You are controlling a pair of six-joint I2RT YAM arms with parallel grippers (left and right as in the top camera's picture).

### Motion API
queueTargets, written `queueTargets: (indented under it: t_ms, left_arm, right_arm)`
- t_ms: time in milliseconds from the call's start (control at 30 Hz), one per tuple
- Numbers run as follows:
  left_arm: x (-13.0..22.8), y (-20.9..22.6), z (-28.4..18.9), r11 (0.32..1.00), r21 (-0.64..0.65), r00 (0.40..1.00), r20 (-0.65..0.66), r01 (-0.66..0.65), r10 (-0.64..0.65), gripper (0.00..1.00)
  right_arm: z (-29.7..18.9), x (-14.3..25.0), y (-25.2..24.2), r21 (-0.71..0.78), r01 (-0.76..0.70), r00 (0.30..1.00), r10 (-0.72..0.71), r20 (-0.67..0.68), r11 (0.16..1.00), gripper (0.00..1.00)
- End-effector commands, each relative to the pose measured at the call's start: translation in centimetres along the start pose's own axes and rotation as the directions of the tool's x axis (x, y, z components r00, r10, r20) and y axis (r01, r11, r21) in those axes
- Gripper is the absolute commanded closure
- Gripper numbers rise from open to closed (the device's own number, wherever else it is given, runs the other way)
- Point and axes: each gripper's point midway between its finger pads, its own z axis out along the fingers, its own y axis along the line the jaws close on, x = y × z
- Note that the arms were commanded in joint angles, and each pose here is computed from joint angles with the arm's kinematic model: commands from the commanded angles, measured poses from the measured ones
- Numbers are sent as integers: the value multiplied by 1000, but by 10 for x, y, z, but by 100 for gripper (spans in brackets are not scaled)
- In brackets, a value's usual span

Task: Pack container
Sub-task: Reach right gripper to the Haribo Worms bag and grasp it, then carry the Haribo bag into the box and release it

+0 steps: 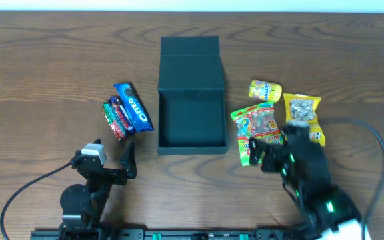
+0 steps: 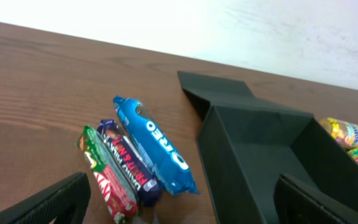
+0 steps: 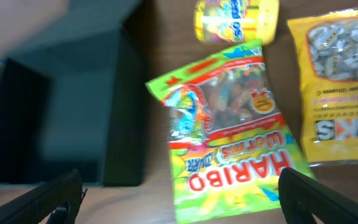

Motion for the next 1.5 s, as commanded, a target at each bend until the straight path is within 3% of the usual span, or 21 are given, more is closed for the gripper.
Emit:
queueTargets:
  t_ms: [0,200,367,467,567,667,767,1000,1200,1333,1467]
  left_arm:
    - [12,5,3,1000,-14,1000,-24,-4,4,5]
    - [11,5,3,1000,-14,1000,-24,-4,4,5]
    - [12,5,3,1000,-14,1000,-24,-4,4,5]
    - [11,5,3,1000,-14,1000,-24,-4,4,5]
    - [11,5,3,1000,-14,1000,-24,-4,4,5]
    - [11,5,3,1000,-13,1000,-23,-4,4,5]
    - [11,5,3,1000,-13,1000,-23,-4,4,5]
    - [11,5,3,1000,-13,1000,-23,-4,4,5]
    - [11,5,3,1000,-14,1000,-24,-4,4,5]
    - [11,5,3,1000,-14,1000,-24,-4,4,5]
    - [11,5,3,1000,-14,1000,-24,-4,4,5]
  right_arm:
    - [26,-9,-15,138,98,992,-86,-89,986,1]
    - [80,11,-37,262,140,961,-67,-270,955,7]
    - [108,33,-45,277,161,937,-58,-345,947,22]
    - [120,36,-44,260,177,932,-77,-353,949,41]
    - [132,41,-44,244,199,926,-100,-364,949,50]
    - [139,49,-49,250,201,918,-92,-387,947,82]
    - [141,55,-52,256,205,910,-88,-404,945,99]
    - [128,31,-42,245,190,929,-94,-357,951,99]
    - [72,-56,-4,193,110,987,-84,-141,975,98]
    - [28,-105,23,100,17,999,-21,38,995,98]
    - [8,-115,62,-76,-53,996,58,65,996,98]
